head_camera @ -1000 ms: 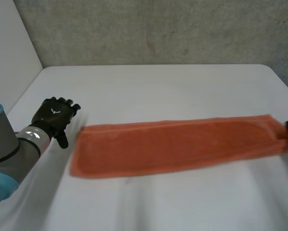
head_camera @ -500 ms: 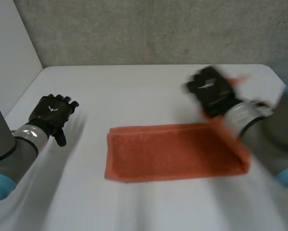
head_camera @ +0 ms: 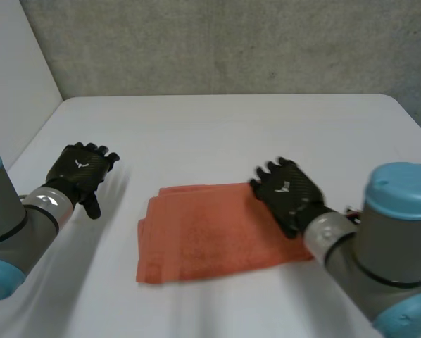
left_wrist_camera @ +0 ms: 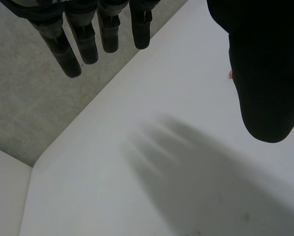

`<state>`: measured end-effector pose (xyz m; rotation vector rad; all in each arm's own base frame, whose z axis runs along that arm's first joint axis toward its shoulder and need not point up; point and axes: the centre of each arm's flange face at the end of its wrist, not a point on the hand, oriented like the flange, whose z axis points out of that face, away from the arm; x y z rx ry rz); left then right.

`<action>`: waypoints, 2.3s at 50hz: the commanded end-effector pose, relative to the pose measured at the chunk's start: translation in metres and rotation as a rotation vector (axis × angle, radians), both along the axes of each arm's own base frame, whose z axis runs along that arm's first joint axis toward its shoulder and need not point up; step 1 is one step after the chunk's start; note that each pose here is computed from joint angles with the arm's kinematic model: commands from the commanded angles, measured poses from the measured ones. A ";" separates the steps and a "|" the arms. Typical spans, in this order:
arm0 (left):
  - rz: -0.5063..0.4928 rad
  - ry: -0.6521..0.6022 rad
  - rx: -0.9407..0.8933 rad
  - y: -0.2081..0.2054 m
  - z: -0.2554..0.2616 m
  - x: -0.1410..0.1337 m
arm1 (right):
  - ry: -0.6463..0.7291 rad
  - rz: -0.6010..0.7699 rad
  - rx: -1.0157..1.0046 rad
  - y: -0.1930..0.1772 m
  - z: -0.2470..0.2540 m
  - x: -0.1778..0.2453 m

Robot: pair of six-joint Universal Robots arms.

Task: Fold the laundry

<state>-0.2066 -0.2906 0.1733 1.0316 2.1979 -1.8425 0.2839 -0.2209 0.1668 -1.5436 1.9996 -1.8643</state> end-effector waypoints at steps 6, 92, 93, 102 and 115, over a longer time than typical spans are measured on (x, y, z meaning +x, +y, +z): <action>-0.009 0.000 0.000 0.002 0.000 -0.003 | -0.038 -0.166 0.253 -0.015 -0.039 -0.075; 0.062 0.118 0.336 0.073 -0.034 -0.060 | -0.279 -0.037 0.536 0.000 -0.016 0.058; 0.062 0.118 0.336 0.073 -0.034 -0.060 | -0.279 -0.037 0.536 0.000 -0.016 0.058; -0.003 0.262 0.007 0.060 0.077 -0.070 | -0.541 -0.127 0.139 -0.026 0.110 0.022; 0.017 0.434 -0.152 0.055 0.171 -0.043 | -0.619 -0.366 -0.071 -0.036 0.168 -0.037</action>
